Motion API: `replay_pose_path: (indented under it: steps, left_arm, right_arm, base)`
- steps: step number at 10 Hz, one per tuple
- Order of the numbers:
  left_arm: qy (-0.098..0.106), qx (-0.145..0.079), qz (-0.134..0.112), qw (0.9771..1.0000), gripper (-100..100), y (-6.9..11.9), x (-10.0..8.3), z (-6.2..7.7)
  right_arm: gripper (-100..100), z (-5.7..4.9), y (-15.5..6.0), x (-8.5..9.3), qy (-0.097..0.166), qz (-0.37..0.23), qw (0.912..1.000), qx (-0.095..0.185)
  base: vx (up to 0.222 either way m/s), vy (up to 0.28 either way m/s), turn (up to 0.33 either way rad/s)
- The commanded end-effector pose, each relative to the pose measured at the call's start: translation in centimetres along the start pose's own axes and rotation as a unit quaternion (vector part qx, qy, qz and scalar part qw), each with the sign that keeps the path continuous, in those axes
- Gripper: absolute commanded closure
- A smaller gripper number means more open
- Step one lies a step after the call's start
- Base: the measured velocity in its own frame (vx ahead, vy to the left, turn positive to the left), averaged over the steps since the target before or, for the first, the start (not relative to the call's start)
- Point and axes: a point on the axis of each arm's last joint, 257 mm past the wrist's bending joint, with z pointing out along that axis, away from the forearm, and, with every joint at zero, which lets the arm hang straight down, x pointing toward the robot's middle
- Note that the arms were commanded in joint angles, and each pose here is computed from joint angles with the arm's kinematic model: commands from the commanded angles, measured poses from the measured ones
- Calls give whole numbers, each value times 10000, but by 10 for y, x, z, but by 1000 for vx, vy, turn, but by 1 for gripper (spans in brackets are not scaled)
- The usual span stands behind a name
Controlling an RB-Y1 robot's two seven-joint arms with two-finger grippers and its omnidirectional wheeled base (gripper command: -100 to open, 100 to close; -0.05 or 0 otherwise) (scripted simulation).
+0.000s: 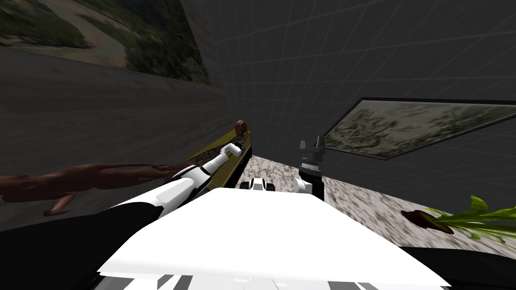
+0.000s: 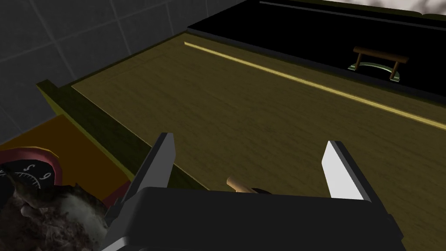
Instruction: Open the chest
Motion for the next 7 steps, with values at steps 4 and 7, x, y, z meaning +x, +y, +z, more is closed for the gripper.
replay_pose_path:
  steps: [4, 7]
  left_arm:
    - [-36, -630, 284, 9976, -100, 27, -2, -14]
    - [-57, -917, 414, 9949, -100, 40, -4, -21]
  right_arm:
    - [0, 0, 0, 0, 0, 0, 10000, 0]
    - [0, 0, 0, 0, 0, 0, 10000, 0]
  base:
    - [68, -4, -9]
    - [56, 0, -7]
